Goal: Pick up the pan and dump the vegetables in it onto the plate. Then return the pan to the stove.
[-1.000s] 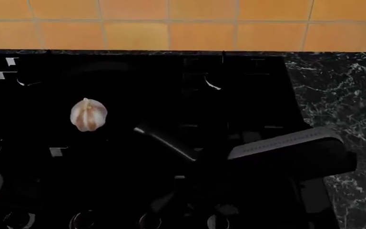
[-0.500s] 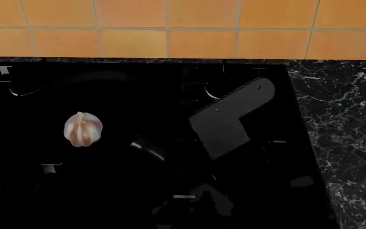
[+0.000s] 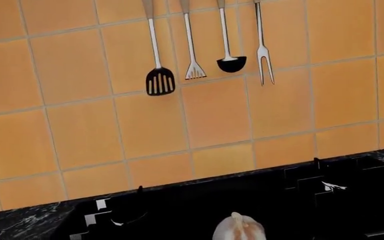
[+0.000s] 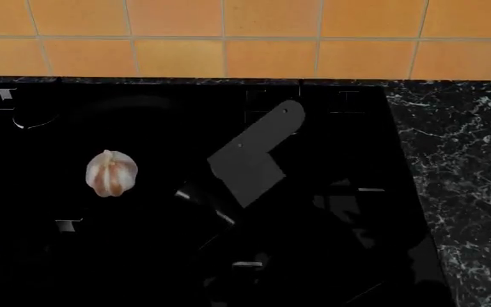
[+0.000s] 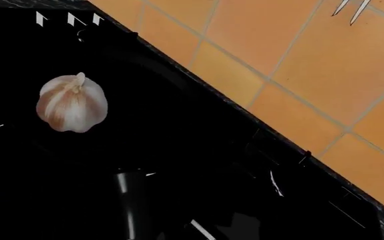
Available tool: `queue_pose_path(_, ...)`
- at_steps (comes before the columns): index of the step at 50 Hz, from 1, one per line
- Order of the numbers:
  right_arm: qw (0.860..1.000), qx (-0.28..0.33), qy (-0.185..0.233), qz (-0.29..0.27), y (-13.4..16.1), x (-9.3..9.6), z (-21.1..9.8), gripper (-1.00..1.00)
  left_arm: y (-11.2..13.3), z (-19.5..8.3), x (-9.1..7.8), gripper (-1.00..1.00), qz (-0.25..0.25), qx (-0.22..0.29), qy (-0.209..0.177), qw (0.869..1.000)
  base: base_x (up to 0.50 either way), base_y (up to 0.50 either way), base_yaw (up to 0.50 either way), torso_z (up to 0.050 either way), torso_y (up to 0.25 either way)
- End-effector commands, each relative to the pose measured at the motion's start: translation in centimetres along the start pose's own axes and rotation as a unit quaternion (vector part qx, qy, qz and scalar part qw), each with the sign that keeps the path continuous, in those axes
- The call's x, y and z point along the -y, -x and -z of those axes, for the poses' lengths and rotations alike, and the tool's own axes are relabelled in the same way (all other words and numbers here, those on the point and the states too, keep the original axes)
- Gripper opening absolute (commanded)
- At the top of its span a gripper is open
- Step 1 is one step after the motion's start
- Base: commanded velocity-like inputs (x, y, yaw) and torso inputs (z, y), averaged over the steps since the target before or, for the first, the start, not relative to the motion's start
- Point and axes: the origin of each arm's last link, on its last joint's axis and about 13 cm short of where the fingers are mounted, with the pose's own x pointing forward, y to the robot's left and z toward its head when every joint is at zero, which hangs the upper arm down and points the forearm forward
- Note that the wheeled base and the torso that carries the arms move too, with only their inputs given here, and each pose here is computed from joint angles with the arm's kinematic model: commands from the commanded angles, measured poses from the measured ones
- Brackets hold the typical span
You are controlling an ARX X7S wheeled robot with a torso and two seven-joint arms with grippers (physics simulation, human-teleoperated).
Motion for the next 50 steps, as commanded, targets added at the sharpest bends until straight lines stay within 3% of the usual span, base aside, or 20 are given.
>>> queue_pose_path(1,0.999,-0.019,0.006,-0.033,-0.9,-0.8,0.5,1.0,0.2,0.2,-0.2,1.0,-0.001,-0.001,0.002,1.0,0.0,0.0,0.0,0.0,0.0)
queue_pose_path(17,0.996,-0.055,0.007,-0.074,-4.0,-1.4,1.9,1.0,0.5,0.8,-0.3,1.0,0.001,-0.004,0.003,1.0,0.0,0.0,0.0,0.0,0.0)
queue_pose_path(35,0.993,-0.087,-0.003,-0.081,-5.9,-1.4,3.9,1.0,0.6,1.1,-0.3,1.0,-0.007,-0.011,0.001,1.0,0.0,0.0,0.0,0.0,0.0)
queue_pose_path(50,0.98,-0.164,-0.062,-0.089,-6.7,-2.4,9.0,1.0,0.7,0.4,-0.2,1.0,-0.014,-0.002,-0.003,1.0,0.0,0.0,0.0,0.0,0.0)
